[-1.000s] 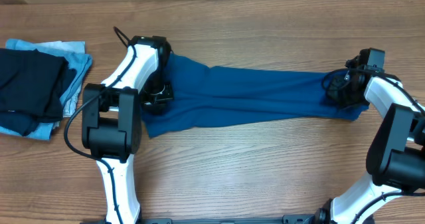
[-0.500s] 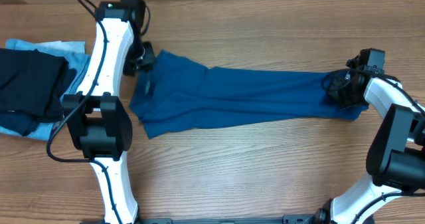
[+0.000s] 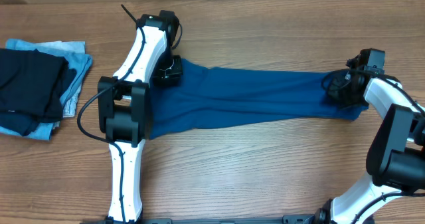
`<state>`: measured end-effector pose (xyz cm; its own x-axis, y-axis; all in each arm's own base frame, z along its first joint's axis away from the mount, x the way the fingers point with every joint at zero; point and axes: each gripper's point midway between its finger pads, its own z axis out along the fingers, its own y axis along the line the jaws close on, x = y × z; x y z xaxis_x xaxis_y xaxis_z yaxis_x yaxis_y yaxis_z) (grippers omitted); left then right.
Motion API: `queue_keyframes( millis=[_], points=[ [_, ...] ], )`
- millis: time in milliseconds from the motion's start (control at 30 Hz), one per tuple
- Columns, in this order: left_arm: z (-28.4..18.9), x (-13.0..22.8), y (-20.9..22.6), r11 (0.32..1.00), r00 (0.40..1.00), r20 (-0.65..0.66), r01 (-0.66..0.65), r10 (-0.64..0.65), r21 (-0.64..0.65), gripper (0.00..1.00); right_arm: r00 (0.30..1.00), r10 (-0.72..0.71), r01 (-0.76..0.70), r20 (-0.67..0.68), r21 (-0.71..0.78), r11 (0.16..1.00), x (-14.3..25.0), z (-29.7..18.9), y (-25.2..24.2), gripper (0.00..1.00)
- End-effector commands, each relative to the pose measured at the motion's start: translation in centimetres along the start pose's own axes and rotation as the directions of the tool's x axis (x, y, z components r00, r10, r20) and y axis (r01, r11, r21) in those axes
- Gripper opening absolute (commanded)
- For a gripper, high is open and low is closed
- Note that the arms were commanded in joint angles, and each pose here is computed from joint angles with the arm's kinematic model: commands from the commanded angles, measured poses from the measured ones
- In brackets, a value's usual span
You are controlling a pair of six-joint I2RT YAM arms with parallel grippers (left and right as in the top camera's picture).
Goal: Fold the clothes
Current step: 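Pull the strip's ends apart with both grippers to straighten it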
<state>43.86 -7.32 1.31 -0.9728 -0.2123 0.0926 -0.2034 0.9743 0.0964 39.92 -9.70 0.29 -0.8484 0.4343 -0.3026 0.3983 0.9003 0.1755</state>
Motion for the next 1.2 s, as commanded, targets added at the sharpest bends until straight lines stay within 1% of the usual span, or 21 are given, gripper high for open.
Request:
queue_keyframes(
  millis=[0, 100, 167, 200, 233, 267, 333, 367, 400, 433, 500, 567, 633, 700, 833, 967, 1100, 1167],
  points=[
    [1.7, 0.1, 3.7, 0.982, 1.000, -0.024, -0.011, 0.007, -0.187, 0.33, 1.000, 0.020, -0.018, -0.021, 0.074, 0.997, 1.1, 0.9, -2.0, 0.22],
    [1.6, 0.0, 5.3, 0.977, 0.999, -0.029, 0.022, -0.029, -0.210, 0.33, 0.999, 0.033, -0.031, -0.021, 0.079, 0.996, 1.0, 0.8, -2.5, 0.23],
    [1.6, -1.0, 6.0, 0.979, 0.999, -0.001, 0.051, -0.052, -0.196, 0.33, 1.000, 0.029, -0.029, 0.006, 0.069, 0.997, 0.3, 0.8, -2.3, 0.23],
    [1.3, -1.7, 6.2, 0.980, 0.998, 0.021, 0.066, -0.063, -0.186, 0.33, 0.999, 0.025, -0.027, 0.032, 0.064, 0.998, -0.6, 0.6, -2.1, 0.27],
    [-0.3, -3.0, 6.1, 0.983, 0.995, 0.074, 0.083, -0.072, -0.164, 0.34, 0.998, 0.021, -0.024, 0.056, 0.052, 0.998, -1.8, 0.0, -1.7, 0.41],
    [-1.9, -4.1, 5.9, 0.986, 0.991, 0.117, 0.081, -0.064, -0.147, 0.37, 0.997, 0.017, -0.020, 0.076, 0.041, 0.999, -3.2, -1.0, -1.2, 0.51],
    [-5.5, -5.8, 5.2, 0.990, 0.976, 0.211, 0.087, -0.063, -0.107, 0.40, 0.994, 0.012, -0.015, 0.111, 0.023, 1.000, -5.9, -3.5, -0.2, 0.64],
    [-8.0, -6.3, 4.3, 0.995, 0.964, 0.257, 0.083, -0.064, -0.063, 0.43, 0.993, 0.010, -0.013, 0.118, 0.024, 1.000, -7.2, -5.0, 0.2, 0.70],
    [-9.3, -6.1, 3.1, 0.998, 0.963, 0.264, 0.064, -0.058, -0.012, 0.45, 0.993, 0.009, -0.015, 0.117, 0.045, 0.999, -8.0, -6.5, 0.2, 0.74],
    [-9.8, -5.3, 1.5, 0.999, 0.968, 0.247, 0.035, -0.043, 0.038, 0.48, 0.993, 0.012, -0.021, 0.115, 0.077, 0.997, -8.4, -7.4, -0.3, 0.75],
    [-9.6, -4.0, -0.3, 0.998, 0.979, 0.205, -0.002, -0.012, 0.068, 0.53, 0.994, 0.024, -0.040, 0.109, 0.145, 0.989, -8.6, -8.5, -1.9, 0.79],
    [-8.8, -3.2, -1.1, 0.999, 0.983, 0.181, -0.032, 0.024, 0.044, 0.55, 0.996, 0.038, -0.049, 0.075, 0.158, 0.986, -7.8, -7.9, -2.8, 0.80],
    [-7.8, -2.4, -1.5, 0.998, 0.987, 0.150, -0.061, 0.056, 0.026, 0.55, 1.000, -0.002, 0.000, 0.010, 0.142, 0.990, -6.3, -6.2, -2.8, 0.80],
    [-7.1, -2.0, -1.7, 0.998, 0.989, 0.130, -0.067, 0.064, 0.018, 0.55, 0.999, -0.027, 0.033, -0.047, 0.149, 0.988, -5.0, -4.5, -3.2, 0.82],
    [-6.9, -1.8, -1.3, 0.997, 0.991, 0.114, -0.078, 0.076, 0.009, 0.55, 0.987, -0.029, 0.055, -0.157, 0.161, 0.986, -2.3, -0.7, -4.3, 0.84],
    [-6.9, -1.9, -1.3, 0.997, 0.990, 0.118, -0.077, 0.076, 0.009, 0.55, 0.977, -0.024, 0.056, -0.211, 0.150, 0.987, -1.0, 1.2, -4.5, 0.85],
    [-7.0, -2.1, -1.4, 0.997, 0.989, 0.130, -0.076, 0.074, 0.010, 0.55, 0.966, -0.017, 0.011, -0.257, -0.025, 1.000, 0.3, 2.0, -1.6, 0.82],
    [-7.0, -2.1, -1.4, 0.997, 0.989, 0.130, -0.076, 0.074, 0.010, 0.55, 0.960, -0.016, 0.008, -0.280, -0.029, 1.000, 0.9, 1.9, -1.5, 0.74]
  ],
)
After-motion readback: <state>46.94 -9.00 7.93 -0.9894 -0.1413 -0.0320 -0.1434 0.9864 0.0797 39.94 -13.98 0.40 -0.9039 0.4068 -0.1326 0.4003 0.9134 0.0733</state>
